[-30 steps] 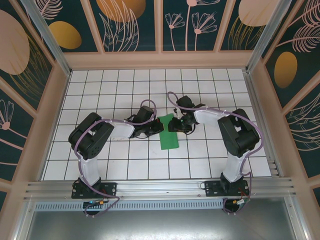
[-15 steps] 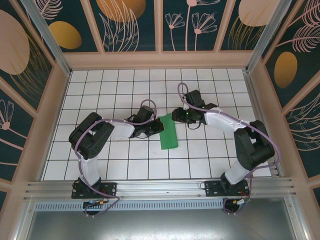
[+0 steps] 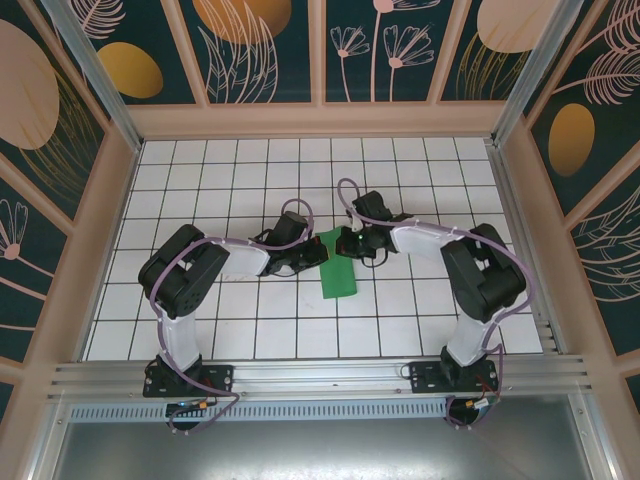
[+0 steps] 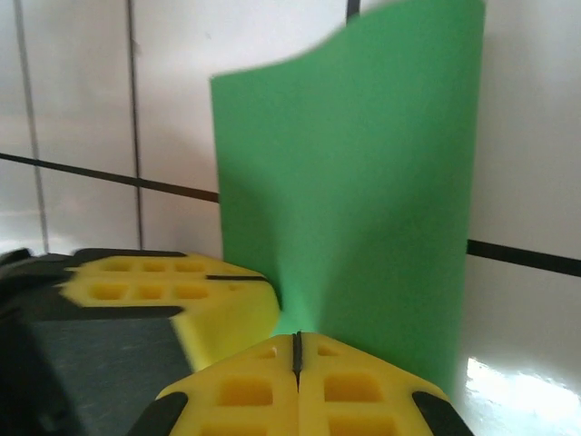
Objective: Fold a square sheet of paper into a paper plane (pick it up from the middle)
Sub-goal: Fold the square sheet of paper in half at the center of the table.
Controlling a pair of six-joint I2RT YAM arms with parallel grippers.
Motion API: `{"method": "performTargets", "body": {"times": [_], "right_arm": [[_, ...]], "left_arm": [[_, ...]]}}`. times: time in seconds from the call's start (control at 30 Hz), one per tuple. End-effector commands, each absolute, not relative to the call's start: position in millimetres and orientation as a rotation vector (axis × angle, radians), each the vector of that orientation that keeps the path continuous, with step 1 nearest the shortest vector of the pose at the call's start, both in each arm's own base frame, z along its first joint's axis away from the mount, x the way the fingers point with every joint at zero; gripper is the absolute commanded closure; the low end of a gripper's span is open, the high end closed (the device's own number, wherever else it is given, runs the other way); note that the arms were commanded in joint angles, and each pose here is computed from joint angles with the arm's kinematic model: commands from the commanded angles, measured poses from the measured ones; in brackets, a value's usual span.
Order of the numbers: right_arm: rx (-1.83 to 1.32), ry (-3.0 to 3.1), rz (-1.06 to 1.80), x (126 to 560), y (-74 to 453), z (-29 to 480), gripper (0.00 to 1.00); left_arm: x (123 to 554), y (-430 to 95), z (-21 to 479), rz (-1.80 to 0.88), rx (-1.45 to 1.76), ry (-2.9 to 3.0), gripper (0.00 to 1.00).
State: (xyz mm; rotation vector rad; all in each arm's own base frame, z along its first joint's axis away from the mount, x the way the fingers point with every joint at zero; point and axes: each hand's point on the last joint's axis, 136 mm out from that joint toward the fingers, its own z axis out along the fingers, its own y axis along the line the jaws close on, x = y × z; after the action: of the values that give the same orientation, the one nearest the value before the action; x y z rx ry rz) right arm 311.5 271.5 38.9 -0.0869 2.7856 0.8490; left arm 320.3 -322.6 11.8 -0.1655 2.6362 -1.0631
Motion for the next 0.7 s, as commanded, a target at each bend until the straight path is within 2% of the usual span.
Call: {"method": "performTargets", "body": {"times": [0.0, 0.47, 0.67], "right_arm": [[-0.096, 2.773, 0.902, 317, 283, 43, 0.99], [-0.145, 2.886, 0.827, 299, 265, 3, 1.0], [-0.073, 2.914, 0.792, 295, 229, -9, 1.0]], "left_arm": [[284, -277, -66, -0.742, -0.268, 2.878, 1.0], [273, -263, -78, -0.648, -0.256, 2.932, 1.0], [267, -254, -83, -0.595, -0.269, 2.95, 1.0]]}}
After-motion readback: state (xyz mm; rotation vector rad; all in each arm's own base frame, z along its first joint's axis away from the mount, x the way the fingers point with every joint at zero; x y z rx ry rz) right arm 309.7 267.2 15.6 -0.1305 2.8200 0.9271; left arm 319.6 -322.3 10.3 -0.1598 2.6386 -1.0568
